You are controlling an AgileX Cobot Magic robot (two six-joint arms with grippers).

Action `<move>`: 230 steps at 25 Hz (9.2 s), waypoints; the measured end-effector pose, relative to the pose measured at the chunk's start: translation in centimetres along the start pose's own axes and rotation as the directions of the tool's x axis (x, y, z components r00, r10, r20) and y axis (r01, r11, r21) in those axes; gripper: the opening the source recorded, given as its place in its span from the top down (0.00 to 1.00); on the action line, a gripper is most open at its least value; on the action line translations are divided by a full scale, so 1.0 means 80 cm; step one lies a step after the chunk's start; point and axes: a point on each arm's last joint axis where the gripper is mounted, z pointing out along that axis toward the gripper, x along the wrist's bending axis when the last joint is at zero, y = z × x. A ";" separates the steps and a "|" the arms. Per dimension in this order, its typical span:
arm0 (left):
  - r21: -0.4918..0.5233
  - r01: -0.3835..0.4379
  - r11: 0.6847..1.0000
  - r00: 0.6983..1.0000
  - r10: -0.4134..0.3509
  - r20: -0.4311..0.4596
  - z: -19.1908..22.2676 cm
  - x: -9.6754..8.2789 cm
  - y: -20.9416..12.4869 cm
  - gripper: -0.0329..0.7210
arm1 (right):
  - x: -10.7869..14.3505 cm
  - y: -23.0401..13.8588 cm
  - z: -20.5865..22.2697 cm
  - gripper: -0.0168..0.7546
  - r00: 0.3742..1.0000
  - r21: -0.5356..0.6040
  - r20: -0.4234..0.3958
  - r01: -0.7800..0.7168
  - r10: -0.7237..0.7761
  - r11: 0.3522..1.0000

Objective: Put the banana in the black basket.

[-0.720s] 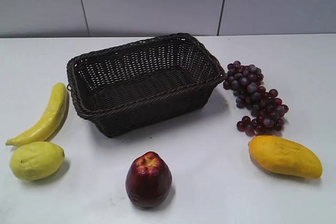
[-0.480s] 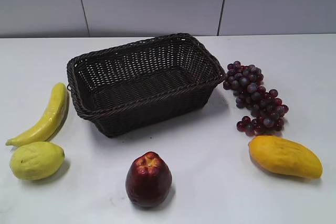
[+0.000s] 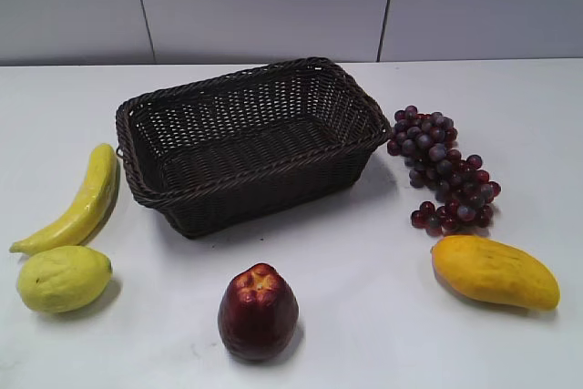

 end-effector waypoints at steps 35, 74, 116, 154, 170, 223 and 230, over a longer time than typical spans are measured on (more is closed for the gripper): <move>0.200 0.103 0.974 0.991 -0.117 0.063 0.195 0.008 0.088 0.09 | 0.000 0.000 0.000 0.35 1.000 0.000 0.000 0.000 0.000 1.000; 0.640 -0.152 0.754 0.975 0.006 0.224 0.455 -0.061 -0.002 0.55 | 0.000 0.000 0.000 0.35 1.000 0.000 0.000 0.000 0.000 1.000; 0.122 -0.380 0.917 0.835 0.283 0.473 0.442 -0.227 0.145 0.54 | 0.000 0.000 0.000 0.35 1.000 0.000 0.000 0.000 0.000 1.000; 0.675 -0.052 0.736 0.991 -0.046 0.126 0.378 0.023 0.201 0.14 | 0.000 0.000 0.000 0.35 1.000 0.000 0.000 0.000 0.000 1.000; 0.741 -0.014 0.671 0.983 -0.126 0.133 0.279 0.025 0.188 0.17 | 0.000 0.000 0.000 0.35 1.000 0.000 0.000 0.000 0.000 1.000; 0.120 0.046 0.992 0.998 -0.050 0.030 0.021 -0.001 0.010 0.17 | 0.000 0.000 0.000 0.35 1.000 0.000 0.000 0.000 0.000 1.000; 0.088 0.046 0.995 0.998 -0.048 0.027 0.015 -0.001 0.007 0.17 | 0.000 0.000 0.000 0.35 1.000 0.000 0.000 0.000 0.000 1.000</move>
